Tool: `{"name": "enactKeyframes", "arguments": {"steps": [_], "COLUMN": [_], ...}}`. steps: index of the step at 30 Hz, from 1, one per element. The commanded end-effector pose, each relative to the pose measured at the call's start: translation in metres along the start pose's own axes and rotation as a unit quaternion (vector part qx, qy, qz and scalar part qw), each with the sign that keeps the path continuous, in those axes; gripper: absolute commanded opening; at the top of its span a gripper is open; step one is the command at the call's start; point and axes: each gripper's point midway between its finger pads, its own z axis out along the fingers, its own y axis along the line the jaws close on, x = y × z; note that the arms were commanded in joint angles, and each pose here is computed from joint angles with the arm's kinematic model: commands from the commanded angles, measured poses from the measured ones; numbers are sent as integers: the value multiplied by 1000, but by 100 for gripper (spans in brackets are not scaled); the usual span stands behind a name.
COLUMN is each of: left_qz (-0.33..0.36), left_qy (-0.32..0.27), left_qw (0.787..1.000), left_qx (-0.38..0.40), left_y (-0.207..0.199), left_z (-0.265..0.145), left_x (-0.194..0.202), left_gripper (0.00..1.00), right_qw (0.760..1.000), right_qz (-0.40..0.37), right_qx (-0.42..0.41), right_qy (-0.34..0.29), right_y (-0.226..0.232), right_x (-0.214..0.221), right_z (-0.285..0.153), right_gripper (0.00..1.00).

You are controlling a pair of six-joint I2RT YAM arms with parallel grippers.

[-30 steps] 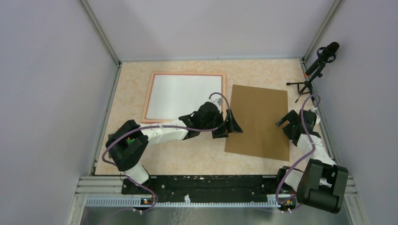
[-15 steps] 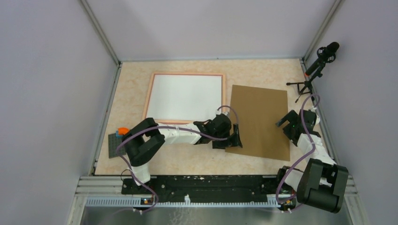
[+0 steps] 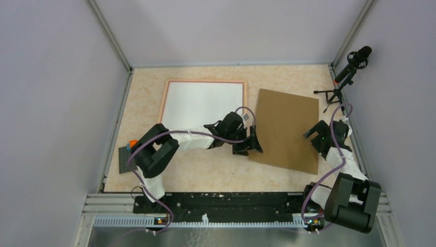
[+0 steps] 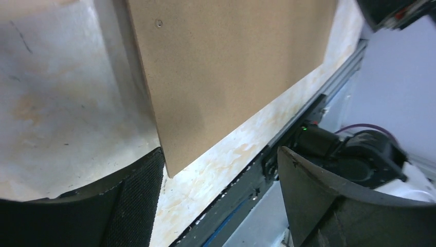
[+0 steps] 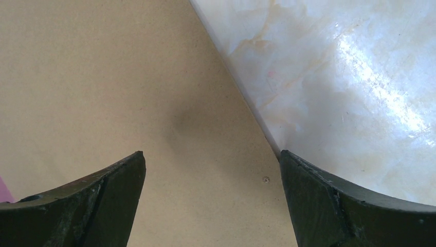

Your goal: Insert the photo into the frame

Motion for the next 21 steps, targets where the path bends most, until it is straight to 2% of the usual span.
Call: {"name": "enactKeyframes", "arguments": {"steps": [1,11,14,18,21], "left_qz": [83,43,38,18,5], "left_qy": [-73,-84,-83,-54,-36], "left_qw": [966,966,970,979,980], "left_qx": [234,240,227,198,198], "left_y": [-135,-130,-124,-105,-101], "left_z": [-62,-87,-84,-65,-54], "left_x": [-48,-57,-61,-64,-62], "left_gripper": [81,57,52,44,35], "right_qw": [993,997,997,997,997], "right_qz": [40,25,23,23,23], "right_qx": [-27,-28,-27,-26,-25], "right_qy": [112,70,68,68,70], "right_y": [2,6,5,5,3], "right_x": [57,36,35,36,38], "right_z": [-8,-16,-15,-14,-12], "right_gripper": [99,99,99,99,99]}}
